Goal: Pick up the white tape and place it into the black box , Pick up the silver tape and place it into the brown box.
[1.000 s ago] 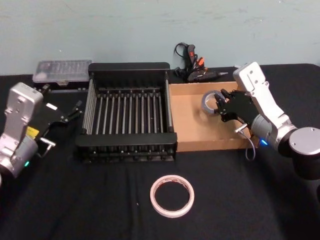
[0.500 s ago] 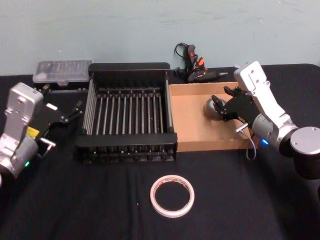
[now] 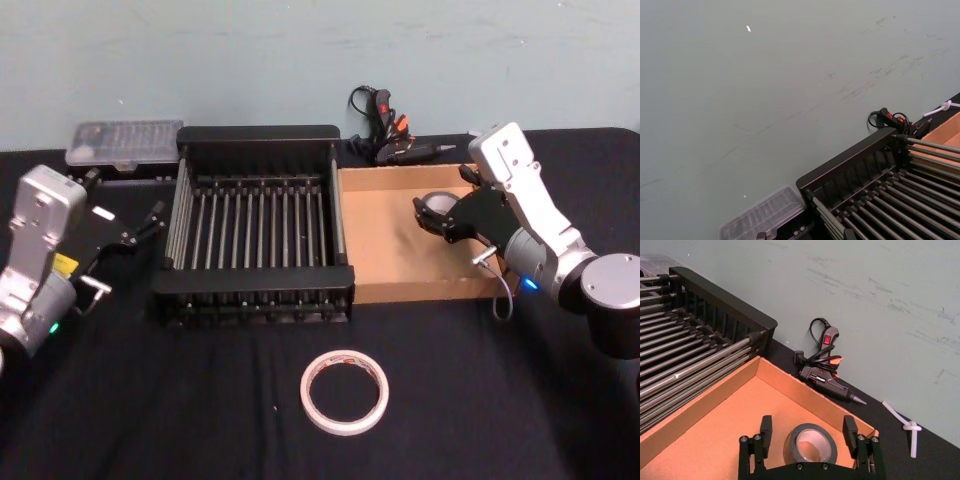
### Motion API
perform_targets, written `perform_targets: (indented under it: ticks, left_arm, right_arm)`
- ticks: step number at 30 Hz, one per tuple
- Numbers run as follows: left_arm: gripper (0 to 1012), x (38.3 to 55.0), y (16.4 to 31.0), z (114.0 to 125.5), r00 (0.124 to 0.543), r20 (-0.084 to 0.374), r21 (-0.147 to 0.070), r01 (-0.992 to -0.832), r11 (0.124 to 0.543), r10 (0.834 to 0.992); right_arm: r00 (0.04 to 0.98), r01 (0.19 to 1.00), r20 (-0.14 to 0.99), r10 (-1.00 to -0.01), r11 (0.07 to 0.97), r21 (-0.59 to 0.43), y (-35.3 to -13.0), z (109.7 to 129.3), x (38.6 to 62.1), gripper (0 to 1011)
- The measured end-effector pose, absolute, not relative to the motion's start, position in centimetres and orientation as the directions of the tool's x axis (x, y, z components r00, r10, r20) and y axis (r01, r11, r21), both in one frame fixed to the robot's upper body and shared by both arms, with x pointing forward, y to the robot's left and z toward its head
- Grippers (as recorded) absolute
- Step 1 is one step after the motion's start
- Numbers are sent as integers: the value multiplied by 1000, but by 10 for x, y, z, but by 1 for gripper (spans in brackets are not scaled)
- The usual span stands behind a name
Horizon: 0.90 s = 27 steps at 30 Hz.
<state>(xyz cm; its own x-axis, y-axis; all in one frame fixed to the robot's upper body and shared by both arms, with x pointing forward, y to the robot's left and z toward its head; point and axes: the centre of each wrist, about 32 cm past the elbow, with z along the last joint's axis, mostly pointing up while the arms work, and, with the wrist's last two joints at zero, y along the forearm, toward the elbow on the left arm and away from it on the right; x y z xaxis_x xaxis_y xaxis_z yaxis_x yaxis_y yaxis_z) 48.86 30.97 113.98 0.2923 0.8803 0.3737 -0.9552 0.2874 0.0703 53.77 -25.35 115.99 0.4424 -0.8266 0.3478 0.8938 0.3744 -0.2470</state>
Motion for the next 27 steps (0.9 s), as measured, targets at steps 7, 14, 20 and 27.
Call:
perform_targets:
  ticks: [7, 14, 20, 27]
  left_arm:
    - [1001, 489, 310, 1140, 292, 374, 70, -955, 287, 880]
    - [1001, 489, 310, 1140, 292, 374, 70, -955, 287, 880]
    - [1001, 489, 310, 1140, 292, 374, 70, -955, 287, 880]
    - [1001, 489, 310, 1140, 292, 374, 70, -955, 287, 880]
  right_arm:
    - [443, 894, 347, -827, 375, -247, -253, 1160, 538, 1002]
    - [442, 894, 347, -827, 375, -246, -253, 1160, 538, 1002]
    - [443, 894, 336, -831, 382, -234, -255, 1165, 534, 1003]
    - [473, 878, 291, -831, 416, -238, -258, 1178, 518, 1002]
